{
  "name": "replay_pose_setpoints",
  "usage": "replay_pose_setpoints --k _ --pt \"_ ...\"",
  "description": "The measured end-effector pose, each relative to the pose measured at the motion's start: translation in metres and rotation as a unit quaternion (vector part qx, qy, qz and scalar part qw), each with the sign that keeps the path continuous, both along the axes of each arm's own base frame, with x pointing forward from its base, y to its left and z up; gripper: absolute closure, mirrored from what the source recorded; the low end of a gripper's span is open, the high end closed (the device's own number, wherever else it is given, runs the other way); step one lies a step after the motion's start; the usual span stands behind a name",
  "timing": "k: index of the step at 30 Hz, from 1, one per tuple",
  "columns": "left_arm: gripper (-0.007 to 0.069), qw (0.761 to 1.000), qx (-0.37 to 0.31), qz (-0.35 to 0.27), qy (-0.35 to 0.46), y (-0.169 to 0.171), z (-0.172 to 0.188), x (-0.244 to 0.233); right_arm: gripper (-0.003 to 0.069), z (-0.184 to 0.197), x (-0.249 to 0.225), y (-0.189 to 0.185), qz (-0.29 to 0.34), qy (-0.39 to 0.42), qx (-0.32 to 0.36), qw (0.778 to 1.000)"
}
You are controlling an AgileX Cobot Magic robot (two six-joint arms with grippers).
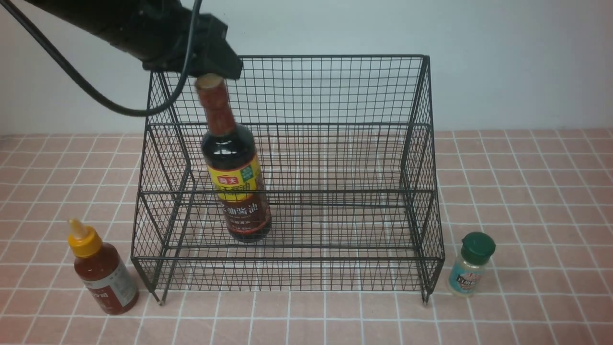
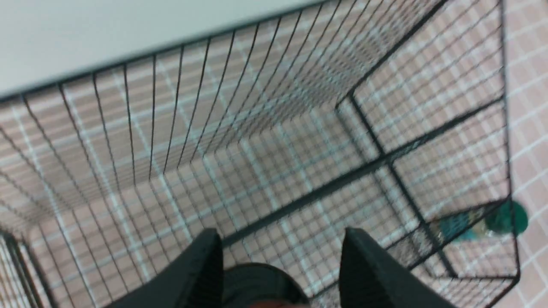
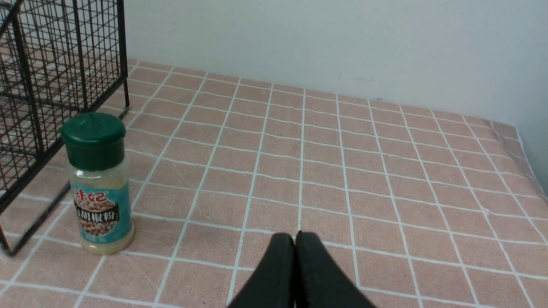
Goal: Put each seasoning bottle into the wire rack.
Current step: Use the left arm to grab the condiment bottle closest to it
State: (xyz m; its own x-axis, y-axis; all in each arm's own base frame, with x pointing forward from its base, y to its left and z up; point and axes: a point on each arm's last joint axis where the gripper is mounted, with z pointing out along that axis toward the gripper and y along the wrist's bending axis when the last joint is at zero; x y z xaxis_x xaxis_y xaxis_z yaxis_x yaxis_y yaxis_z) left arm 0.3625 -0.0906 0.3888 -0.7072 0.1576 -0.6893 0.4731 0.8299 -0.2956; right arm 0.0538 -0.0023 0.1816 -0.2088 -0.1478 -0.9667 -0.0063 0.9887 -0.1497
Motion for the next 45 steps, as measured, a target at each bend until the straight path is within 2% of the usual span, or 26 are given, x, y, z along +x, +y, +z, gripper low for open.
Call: replay_pose_setpoints --k 8,10,13,17,19,23,25,28,32,36,41,45 --pt "0.0287 0.998 0.002 0.006 -0.061 0.004 0.029 -0.018 0.0673 0.000 0.000 0.000 0.000 0.000 0.000 1.000" --pt "0.0321 0.996 0.028 0.009 -0.083 0.011 0.044 -0.033 0.0673 0.000 0.000 0.000 0.000 0.000 0.000 1.000" --pt "0.0414 0.991 0.082 0.034 -0.100 0.024 0.060 -0.054 0.0673 0.000 0.000 0.000 0.000 0.000 0.000 1.000" --pt "0.0590 0.969 0.171 0.123 -0.126 0.054 0.091 -0.100 0.0673 0.000 0.000 0.000 0.000 0.000 0.000 1.000" --pt "0.0620 0.958 0.198 0.162 -0.128 0.066 0.103 -0.127 0.0673 0.000 0.000 0.000 0.000 0.000 0.000 1.000" --pt "0.0632 0.947 0.211 0.210 -0.122 0.079 0.116 -0.165 0.0673 0.000 0.000 0.000 0.000 0.000 0.000 1.000" --pt "0.0632 0.948 0.206 0.216 -0.113 0.080 0.111 -0.169 0.0673 0.000 0.000 0.000 0.000 0.000 0.000 1.000" --pt "0.0632 0.955 0.201 0.209 -0.065 0.077 0.085 -0.166 0.0673 0.000 0.000 0.000 0.000 0.000 0.000 1.000" --pt "0.0632 0.963 0.197 0.177 0.049 0.068 0.022 -0.152 0.0673 0.000 0.000 0.000 -0.002 0.000 0.008 1.000" --pt "0.0617 0.955 0.202 0.171 0.137 0.072 -0.026 -0.152 0.0673 0.000 0.000 0.000 -0.002 0.000 0.011 1.000" --pt "0.0610 0.942 0.165 0.220 0.192 0.100 -0.047 -0.146 0.0673 0.000 0.000 0.000 -0.002 0.000 0.011 1.000" --pt "0.0608 0.957 0.124 0.199 0.171 0.102 -0.048 -0.138 0.0673 0.000 0.000 0.000 -0.002 0.000 0.011 1.000"
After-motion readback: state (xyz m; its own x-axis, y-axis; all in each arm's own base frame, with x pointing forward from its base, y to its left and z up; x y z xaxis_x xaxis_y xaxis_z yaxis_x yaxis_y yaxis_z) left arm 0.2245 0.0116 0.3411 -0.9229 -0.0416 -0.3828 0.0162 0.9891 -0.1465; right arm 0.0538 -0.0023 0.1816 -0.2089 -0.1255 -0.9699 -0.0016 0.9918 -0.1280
